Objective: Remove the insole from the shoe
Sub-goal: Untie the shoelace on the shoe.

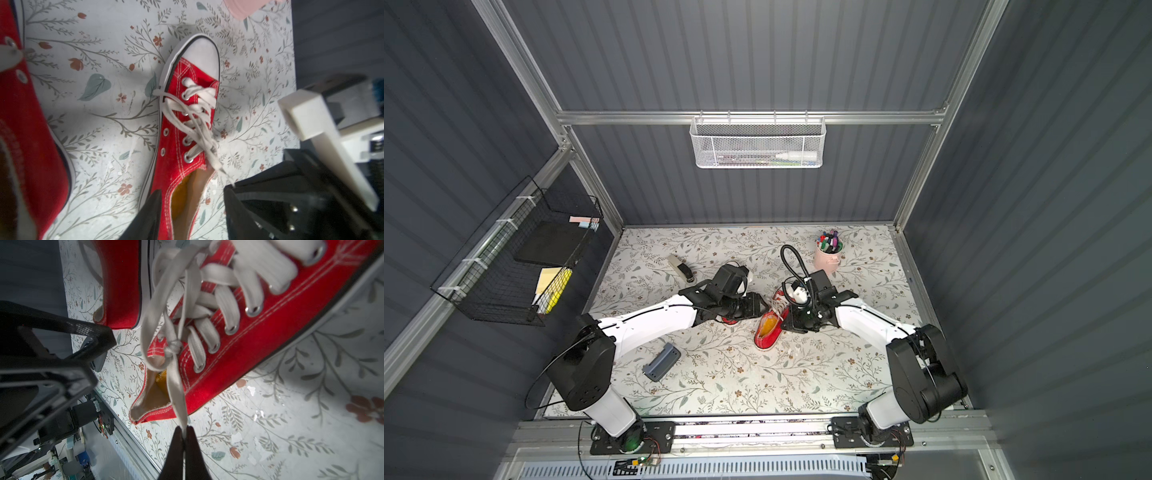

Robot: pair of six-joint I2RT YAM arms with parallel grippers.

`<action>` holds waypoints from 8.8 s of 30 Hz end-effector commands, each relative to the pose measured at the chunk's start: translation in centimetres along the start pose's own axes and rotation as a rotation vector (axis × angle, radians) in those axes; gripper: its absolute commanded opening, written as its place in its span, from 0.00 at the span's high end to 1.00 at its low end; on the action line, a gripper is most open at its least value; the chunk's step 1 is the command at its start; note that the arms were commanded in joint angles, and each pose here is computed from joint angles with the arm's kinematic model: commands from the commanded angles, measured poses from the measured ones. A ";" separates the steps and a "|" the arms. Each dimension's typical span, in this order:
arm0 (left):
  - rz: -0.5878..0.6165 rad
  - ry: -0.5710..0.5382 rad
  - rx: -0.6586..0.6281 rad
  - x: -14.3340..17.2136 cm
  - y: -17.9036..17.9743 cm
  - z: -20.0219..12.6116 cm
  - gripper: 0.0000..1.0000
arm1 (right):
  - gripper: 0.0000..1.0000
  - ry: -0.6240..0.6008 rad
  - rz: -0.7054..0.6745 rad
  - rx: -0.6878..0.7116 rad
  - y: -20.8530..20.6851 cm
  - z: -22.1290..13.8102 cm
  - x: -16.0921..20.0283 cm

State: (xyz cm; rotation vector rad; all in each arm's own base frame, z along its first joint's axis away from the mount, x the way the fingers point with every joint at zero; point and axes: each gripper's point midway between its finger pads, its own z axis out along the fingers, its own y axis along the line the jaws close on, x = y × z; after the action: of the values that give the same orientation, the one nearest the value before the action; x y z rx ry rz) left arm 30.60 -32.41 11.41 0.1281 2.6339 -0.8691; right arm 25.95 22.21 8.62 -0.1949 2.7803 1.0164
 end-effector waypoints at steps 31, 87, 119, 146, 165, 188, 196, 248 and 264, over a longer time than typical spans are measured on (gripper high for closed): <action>0.103 0.131 -0.088 3.9 3.3 4.8 0.89 | 1.00 -0.430 -0.297 -0.140 12.4 -15.2 -5.5; 0.081 0.006 -0.114 3.8 1.8 3.5 0.52 | 0.35 -0.278 -0.187 0.227 3.7 -9.0 -8.4; 0.125 -0.017 -0.127 1.8 0.8 4.9 0.77 | 0.64 -0.069 -0.128 0.303 -0.9 0.8 -3.3; -0.061 -0.075 -0.105 3.0 3.8 4.2 0.99 | 1.00 -0.104 -0.056 0.518 -7.4 -2.6 -4.0; -0.112 -0.190 0.072 2.0 -1.7 5.5 0.96 | 0.33 -0.397 0.571 -0.064 4.3 -5.0 -4.8; -0.146 -0.162 0.076 2.7 -1.6 5.9 0.97 | 0.30 -0.464 0.578 0.033 -0.3 1.4 -8.2; -0.149 -0.134 0.041 3.4 -0.8 6.0 0.97 | 0.31 -0.553 0.496 -0.133 2.2 0.0 -10.4; 0.053 0.019 -0.044 5.8 0.1 5.0 0.99 | 0.33 -0.699 0.287 -0.016 3.4 0.3 -17.7; -0.023 -0.017 -0.021 4.9 -0.5 5.2 0.99 | 0.34 -0.445 0.305 -0.088 4.2 1.1 -10.2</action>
State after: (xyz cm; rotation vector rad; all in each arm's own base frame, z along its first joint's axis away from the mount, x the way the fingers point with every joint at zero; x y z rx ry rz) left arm 29.87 -34.57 6.10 0.0094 2.5683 -0.7747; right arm 35.79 26.22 11.22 0.4420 2.4389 1.0014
